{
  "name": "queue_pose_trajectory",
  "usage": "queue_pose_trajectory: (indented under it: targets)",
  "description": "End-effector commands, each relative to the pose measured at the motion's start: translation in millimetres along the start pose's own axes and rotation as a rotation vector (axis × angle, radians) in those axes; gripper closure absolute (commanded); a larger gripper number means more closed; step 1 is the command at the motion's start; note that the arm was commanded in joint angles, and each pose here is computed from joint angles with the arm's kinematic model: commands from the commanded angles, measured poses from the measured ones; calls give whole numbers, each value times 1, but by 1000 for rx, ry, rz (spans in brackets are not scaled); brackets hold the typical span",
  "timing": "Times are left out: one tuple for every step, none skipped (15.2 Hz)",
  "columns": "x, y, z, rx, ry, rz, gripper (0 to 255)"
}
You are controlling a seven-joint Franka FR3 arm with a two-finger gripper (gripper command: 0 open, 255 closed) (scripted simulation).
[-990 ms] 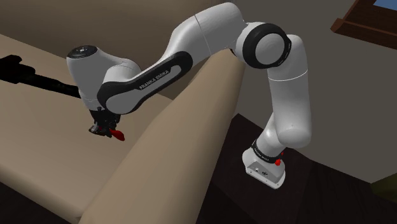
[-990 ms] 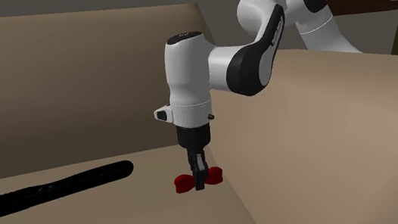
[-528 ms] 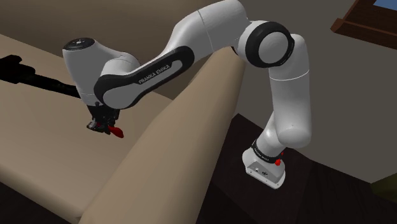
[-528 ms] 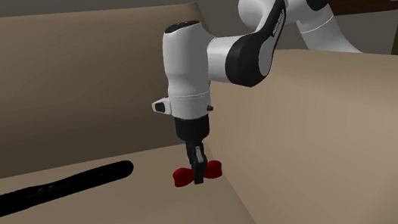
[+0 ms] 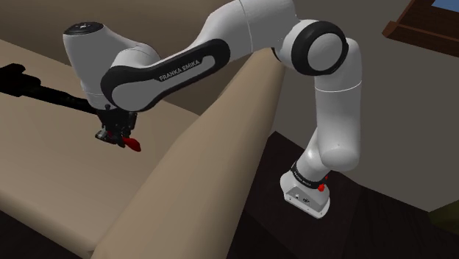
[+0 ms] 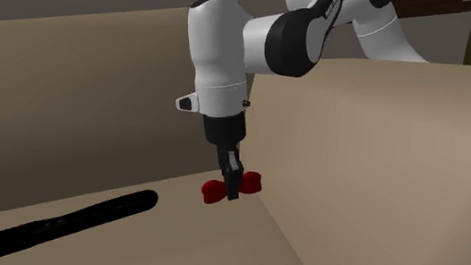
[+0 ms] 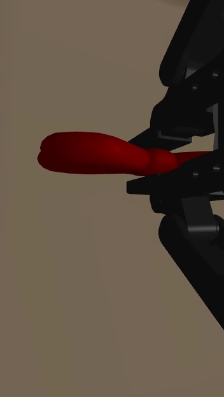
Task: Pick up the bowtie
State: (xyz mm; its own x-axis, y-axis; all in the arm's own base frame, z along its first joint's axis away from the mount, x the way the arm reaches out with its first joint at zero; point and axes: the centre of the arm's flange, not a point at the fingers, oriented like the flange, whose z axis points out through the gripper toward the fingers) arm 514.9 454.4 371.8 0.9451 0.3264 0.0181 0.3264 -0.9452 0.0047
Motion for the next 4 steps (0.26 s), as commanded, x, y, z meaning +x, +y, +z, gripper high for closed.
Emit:
queue_pose_trajectory:
  targets:
    - [0, 0, -11, 0, 0, 0, 255]
    - [0, 0, -16, 0, 0, 0, 255]
    - [0, 0, -17, 0, 0, 0, 255]
    - [0, 0, -17, 0, 0, 0, 255]
